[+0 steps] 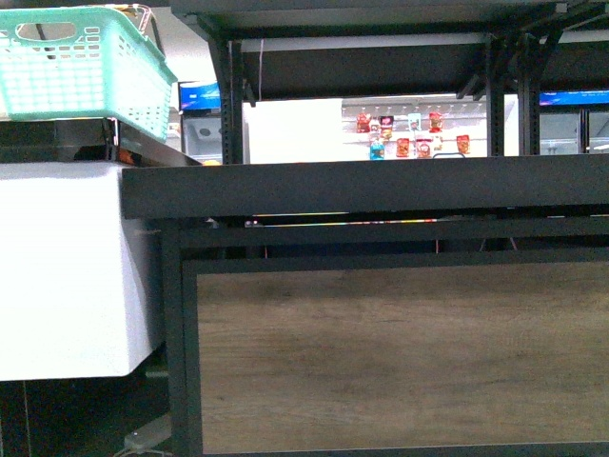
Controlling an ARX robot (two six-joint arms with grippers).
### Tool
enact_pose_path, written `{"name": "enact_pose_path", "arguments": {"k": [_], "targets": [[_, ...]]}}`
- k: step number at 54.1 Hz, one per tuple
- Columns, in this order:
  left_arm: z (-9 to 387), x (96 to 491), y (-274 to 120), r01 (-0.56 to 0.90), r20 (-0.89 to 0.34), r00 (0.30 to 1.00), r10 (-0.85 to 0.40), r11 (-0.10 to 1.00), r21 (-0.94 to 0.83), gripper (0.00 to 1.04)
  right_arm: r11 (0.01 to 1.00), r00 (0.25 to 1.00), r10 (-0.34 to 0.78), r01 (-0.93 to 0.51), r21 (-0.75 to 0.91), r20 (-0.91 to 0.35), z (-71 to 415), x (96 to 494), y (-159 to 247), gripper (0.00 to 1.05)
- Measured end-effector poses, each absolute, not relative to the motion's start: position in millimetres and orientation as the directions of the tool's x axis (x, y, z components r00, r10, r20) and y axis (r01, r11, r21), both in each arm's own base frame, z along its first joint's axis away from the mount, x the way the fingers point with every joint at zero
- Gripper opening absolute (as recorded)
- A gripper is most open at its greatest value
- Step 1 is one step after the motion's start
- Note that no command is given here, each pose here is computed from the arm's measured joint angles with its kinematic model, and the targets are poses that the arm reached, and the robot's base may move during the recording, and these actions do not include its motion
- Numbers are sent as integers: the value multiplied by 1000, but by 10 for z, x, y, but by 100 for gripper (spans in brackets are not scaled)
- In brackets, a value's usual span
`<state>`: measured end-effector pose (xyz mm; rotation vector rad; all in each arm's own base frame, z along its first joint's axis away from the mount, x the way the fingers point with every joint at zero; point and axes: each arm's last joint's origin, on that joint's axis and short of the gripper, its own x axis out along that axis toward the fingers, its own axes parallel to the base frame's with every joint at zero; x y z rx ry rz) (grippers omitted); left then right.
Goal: Pick lemon from shelf
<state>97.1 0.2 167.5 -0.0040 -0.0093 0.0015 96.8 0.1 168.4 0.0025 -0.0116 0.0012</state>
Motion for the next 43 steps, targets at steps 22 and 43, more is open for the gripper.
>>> {"name": "enact_pose_path", "arguments": {"k": [22,43], "targets": [[1675,971,2,-2,9,1000,2,1000,-4,97,1000,1000,1,-1,2,11,1683,969,1,97],[1675,971,2,-1,9,1000,2,1000,-4,97,1000,1000,1,-1,2,11,1683,969,1,97]]}}
